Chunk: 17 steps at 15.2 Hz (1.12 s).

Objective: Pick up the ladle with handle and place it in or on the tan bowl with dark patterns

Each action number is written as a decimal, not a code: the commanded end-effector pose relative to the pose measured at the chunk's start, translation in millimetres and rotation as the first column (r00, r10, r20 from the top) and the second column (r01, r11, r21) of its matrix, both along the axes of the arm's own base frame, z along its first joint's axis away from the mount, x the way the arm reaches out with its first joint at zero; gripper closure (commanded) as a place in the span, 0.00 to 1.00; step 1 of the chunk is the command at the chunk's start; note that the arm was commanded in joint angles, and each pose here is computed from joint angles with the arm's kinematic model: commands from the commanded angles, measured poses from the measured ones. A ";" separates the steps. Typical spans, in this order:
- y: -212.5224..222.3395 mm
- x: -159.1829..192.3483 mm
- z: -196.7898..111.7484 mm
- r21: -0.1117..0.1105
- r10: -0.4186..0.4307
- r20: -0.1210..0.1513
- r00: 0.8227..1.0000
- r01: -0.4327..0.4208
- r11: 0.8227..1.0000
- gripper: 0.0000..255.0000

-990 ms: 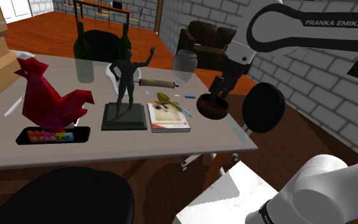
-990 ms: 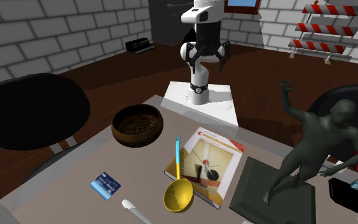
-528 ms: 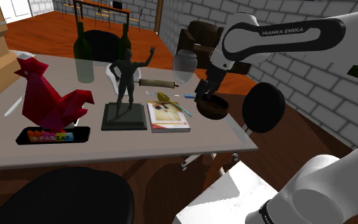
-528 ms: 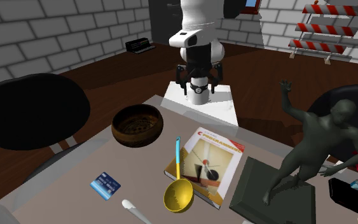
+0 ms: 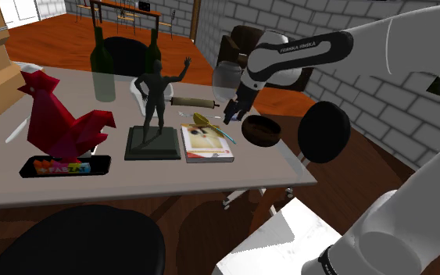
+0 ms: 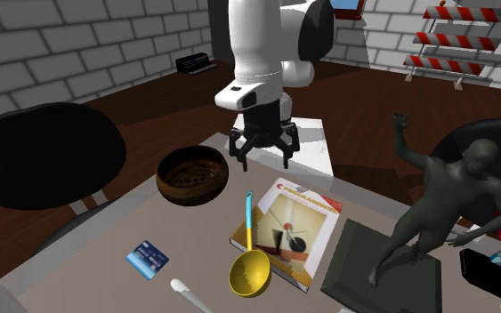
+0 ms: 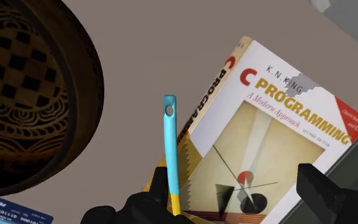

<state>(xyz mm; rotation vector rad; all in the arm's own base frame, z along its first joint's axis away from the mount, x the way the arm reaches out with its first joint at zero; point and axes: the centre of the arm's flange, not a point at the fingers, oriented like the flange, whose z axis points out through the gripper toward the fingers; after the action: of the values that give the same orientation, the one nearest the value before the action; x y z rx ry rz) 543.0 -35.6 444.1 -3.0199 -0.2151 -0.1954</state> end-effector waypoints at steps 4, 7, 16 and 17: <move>-13.0 53.4 -32.9 0.009 0.018 0.030 0.999 -0.019 1.000 0.00; -20.5 86.2 -50.4 0.015 0.029 0.047 0.998 -0.030 0.999 0.00; -22.1 120.6 -96.1 0.019 0.038 0.062 0.997 -0.039 0.999 0.00; -21.4 121.5 -101.2 0.019 0.038 0.062 0.997 -0.039 0.999 0.00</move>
<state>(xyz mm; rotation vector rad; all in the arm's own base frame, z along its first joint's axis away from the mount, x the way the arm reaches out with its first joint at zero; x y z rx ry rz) 662.7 -57.8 348.2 -2.9892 -0.2750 -0.2851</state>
